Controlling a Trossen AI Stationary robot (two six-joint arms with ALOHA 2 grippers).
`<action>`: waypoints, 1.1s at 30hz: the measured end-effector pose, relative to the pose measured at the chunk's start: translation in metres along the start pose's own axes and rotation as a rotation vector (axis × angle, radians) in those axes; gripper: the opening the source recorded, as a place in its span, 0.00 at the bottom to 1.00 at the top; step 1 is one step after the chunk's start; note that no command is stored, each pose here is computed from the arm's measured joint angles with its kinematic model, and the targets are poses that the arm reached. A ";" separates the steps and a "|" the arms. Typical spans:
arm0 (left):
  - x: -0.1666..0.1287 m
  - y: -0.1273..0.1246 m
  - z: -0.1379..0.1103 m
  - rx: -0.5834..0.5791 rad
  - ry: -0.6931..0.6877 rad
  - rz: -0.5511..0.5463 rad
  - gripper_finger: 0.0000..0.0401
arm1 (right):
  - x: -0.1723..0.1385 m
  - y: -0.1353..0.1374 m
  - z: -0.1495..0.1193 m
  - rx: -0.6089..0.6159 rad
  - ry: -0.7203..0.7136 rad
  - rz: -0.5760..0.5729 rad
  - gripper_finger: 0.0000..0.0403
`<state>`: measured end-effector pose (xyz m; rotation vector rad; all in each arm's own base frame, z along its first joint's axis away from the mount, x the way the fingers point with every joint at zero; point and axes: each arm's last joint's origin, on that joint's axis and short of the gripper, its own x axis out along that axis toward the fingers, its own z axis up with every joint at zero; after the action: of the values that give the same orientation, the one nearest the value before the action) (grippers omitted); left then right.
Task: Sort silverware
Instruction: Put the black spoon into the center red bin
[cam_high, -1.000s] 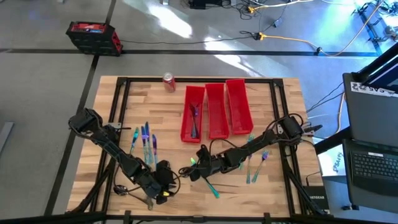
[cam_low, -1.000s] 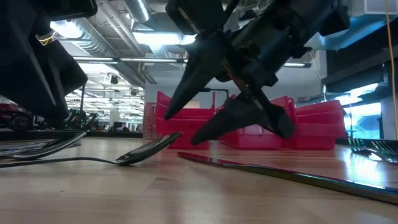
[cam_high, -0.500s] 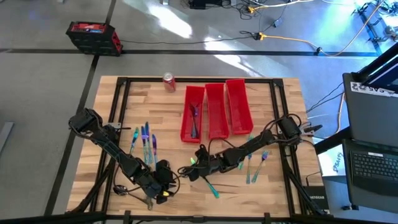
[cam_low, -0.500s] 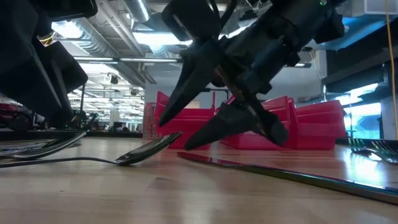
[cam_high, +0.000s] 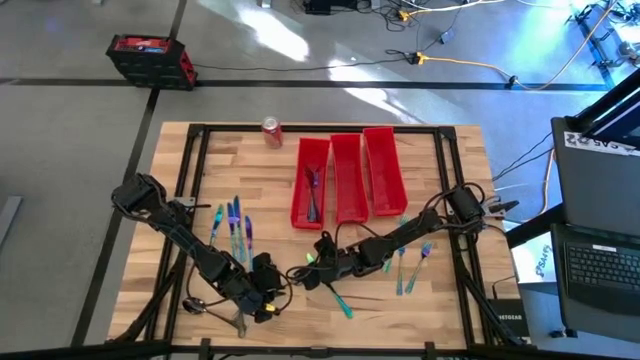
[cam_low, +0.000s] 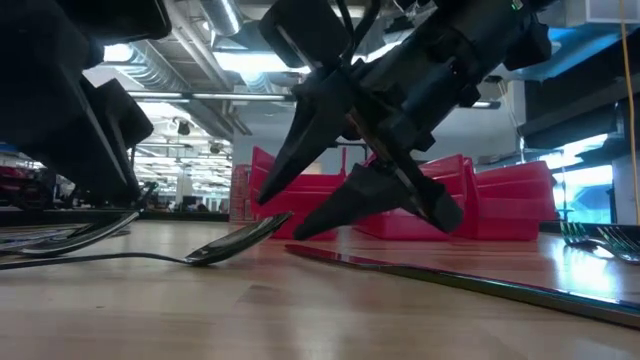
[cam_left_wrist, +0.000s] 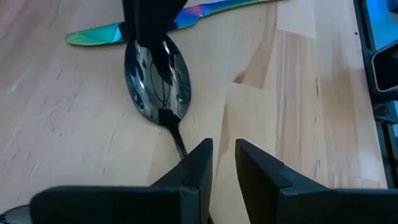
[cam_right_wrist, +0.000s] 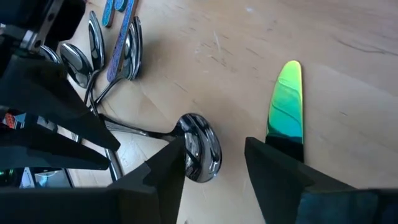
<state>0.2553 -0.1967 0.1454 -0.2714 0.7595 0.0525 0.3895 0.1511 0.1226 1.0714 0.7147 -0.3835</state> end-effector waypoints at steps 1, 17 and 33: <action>0.000 0.001 0.001 0.000 -0.001 0.002 0.14 | 0.000 0.000 0.000 0.001 0.000 0.000 0.35; 0.001 0.001 0.001 0.045 0.000 0.003 0.14 | 0.021 -0.003 -0.007 0.043 0.028 0.093 0.32; 0.002 0.004 0.002 0.041 0.002 0.015 0.14 | 0.022 -0.002 -0.008 0.005 0.052 0.093 0.20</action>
<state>0.2578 -0.1925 0.1449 -0.2270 0.7642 0.0505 0.4014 0.1584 0.1033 1.1181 0.7079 -0.2786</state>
